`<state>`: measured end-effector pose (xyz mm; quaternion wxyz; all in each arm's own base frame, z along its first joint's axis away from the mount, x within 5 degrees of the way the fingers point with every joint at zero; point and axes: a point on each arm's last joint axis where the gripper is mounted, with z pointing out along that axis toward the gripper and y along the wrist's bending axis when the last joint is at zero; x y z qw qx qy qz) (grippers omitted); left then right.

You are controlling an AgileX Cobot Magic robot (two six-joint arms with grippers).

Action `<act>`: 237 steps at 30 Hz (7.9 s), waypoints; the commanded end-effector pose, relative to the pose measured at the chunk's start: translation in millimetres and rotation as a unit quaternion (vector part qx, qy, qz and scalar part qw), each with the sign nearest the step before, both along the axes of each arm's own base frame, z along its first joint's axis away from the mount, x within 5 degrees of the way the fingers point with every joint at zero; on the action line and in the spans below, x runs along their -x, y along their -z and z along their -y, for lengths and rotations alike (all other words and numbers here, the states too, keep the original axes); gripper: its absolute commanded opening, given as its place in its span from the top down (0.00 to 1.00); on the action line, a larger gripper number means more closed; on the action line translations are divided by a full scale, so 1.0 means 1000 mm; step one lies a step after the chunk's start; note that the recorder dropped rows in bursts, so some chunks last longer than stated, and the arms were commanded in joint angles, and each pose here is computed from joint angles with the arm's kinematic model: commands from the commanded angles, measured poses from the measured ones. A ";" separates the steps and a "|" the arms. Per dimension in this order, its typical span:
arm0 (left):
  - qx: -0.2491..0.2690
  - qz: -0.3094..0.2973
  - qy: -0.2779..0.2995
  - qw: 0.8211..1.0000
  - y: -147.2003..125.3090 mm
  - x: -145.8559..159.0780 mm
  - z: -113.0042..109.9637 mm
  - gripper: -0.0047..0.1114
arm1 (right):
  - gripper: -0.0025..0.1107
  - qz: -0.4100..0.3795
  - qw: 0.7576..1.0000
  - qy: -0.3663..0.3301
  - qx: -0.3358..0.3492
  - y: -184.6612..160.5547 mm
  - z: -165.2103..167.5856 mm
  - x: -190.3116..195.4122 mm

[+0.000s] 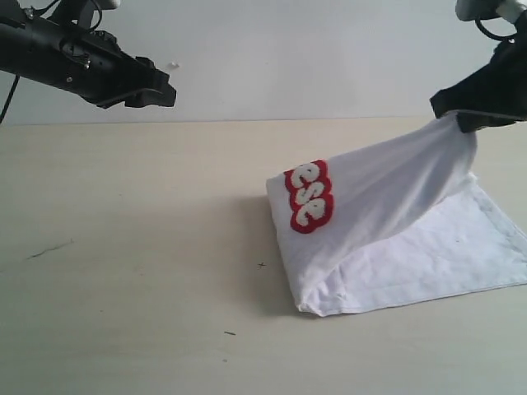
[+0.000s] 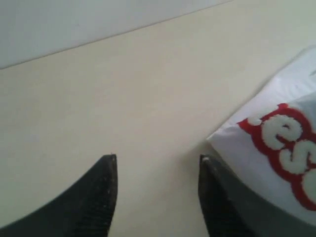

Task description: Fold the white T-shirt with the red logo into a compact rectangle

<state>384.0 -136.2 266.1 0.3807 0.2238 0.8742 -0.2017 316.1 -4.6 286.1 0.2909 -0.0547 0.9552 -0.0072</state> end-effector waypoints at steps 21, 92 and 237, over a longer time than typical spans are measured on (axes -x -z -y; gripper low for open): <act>-0.008 0.017 0.002 1.000 -0.002 -0.001 -0.002 0.53 | 0.58 -0.022 0.938 0.138 0.318 0.023 0.059 -0.022; -0.005 0.016 0.019 1.000 -0.012 0.007 -0.001 0.53 | 0.58 -0.178 0.976 0.073 -0.107 0.124 0.015 -0.063; 0.095 0.262 -0.098 0.955 -0.138 0.147 -0.054 0.96 | 0.98 0.376 0.908 -0.155 -0.104 -0.120 -0.076 0.125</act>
